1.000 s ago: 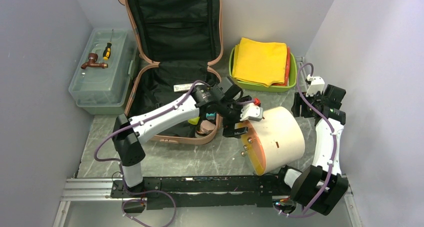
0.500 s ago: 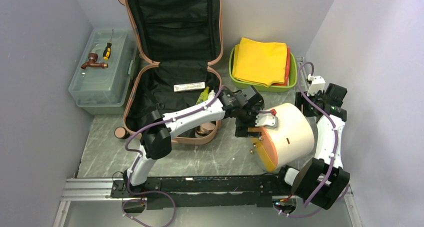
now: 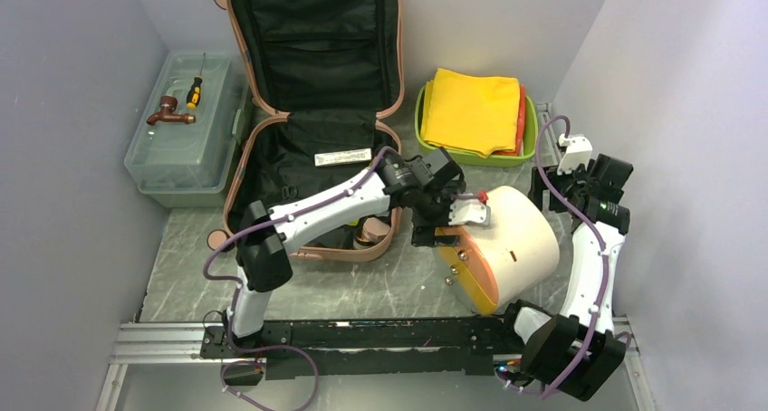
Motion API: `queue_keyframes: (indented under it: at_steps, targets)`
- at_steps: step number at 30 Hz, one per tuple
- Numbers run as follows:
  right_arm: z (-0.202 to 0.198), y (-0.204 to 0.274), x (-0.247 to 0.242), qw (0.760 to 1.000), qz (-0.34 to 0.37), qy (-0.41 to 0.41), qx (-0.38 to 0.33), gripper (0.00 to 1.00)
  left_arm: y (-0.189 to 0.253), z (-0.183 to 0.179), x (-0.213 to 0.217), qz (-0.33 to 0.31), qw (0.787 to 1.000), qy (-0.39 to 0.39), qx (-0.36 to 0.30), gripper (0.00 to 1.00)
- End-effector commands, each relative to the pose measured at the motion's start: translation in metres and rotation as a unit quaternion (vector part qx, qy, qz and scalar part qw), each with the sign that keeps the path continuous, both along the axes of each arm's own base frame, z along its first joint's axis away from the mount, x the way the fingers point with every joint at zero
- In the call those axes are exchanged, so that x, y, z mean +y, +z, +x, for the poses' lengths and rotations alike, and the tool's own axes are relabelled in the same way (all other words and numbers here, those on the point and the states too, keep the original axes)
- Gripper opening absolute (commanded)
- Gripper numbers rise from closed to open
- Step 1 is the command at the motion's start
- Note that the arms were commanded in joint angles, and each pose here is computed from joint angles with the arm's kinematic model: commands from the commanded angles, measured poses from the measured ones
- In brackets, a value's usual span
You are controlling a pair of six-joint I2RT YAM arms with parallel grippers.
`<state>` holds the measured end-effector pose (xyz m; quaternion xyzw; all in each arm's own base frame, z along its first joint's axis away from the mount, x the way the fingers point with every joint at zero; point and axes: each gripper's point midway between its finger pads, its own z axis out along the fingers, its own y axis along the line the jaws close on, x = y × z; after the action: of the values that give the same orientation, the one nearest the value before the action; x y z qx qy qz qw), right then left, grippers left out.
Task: Open, take out, and arrange the luggage
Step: Adjust the storage box at the center of the board.
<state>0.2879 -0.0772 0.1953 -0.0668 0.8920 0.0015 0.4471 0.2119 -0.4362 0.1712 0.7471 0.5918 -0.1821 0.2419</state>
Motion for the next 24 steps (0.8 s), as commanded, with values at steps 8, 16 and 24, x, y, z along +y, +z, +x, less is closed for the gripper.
queue_keyframes:
  at_steps: [8,16,24]
  targets:
    - [-0.051,0.000,0.042,0.987,-0.003,0.147,0.068,0.93,0.079,0.015,0.004,-0.116,0.991,0.063,-0.031,0.99]
    - [-0.078,-0.006,0.058,0.962,-0.010,0.247,0.115,0.93,0.064,0.043,0.000,-0.110,0.984,0.126,-0.067,0.99]
    - [-0.049,-0.004,0.068,0.960,0.037,0.256,0.107,0.94,0.064,0.096,-0.001,-0.120,0.964,0.220,-0.086,0.99]
